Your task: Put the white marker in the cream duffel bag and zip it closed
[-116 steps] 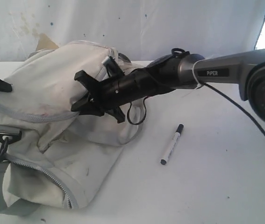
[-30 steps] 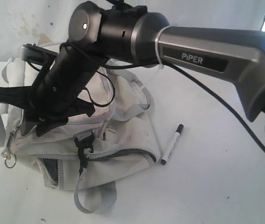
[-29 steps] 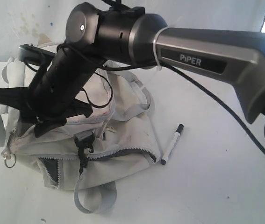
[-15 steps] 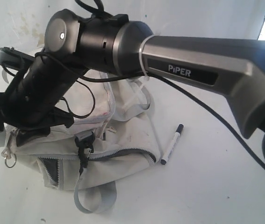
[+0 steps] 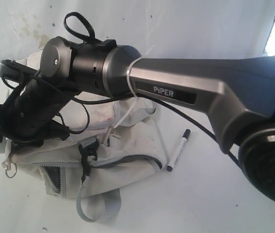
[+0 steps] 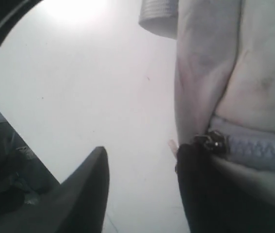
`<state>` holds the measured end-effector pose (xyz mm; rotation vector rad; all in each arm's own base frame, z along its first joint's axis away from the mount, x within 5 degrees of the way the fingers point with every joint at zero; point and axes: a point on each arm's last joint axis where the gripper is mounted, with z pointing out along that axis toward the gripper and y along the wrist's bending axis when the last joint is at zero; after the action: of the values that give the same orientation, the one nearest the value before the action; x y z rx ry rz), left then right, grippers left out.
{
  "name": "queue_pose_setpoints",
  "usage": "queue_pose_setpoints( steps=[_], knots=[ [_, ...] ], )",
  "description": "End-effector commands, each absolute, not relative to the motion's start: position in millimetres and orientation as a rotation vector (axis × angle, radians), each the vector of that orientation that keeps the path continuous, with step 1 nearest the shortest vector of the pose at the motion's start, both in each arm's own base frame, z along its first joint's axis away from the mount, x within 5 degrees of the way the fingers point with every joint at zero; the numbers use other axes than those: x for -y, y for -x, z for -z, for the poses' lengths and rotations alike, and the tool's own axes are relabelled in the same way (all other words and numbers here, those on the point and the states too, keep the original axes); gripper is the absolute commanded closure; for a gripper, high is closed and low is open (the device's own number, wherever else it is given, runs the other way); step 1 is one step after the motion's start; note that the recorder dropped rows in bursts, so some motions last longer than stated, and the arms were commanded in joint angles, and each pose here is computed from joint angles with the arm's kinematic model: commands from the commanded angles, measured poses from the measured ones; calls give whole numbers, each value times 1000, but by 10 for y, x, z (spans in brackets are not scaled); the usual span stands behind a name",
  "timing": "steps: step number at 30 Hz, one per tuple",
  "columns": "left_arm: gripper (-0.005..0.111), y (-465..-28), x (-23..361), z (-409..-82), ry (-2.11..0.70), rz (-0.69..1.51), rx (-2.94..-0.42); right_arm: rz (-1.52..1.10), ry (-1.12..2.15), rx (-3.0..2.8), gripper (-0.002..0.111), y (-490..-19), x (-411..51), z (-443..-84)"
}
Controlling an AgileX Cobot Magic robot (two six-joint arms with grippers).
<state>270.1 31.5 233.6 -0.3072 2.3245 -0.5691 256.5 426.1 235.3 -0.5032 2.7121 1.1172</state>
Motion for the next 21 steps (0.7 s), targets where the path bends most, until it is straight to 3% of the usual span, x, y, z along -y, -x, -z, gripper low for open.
queue_pose_setpoints(
  steps=[1, 21],
  knots=[
    [36, -2697, -323, -2358, 312, 555, -2314, -1082, 496, -2745, 70, -2575, -4260, -2279],
    [36, -2693, -319, -2356, 324, 567, -2318, -969, 150, -2734, 70, -2719, -4197, -2304]
  ],
)
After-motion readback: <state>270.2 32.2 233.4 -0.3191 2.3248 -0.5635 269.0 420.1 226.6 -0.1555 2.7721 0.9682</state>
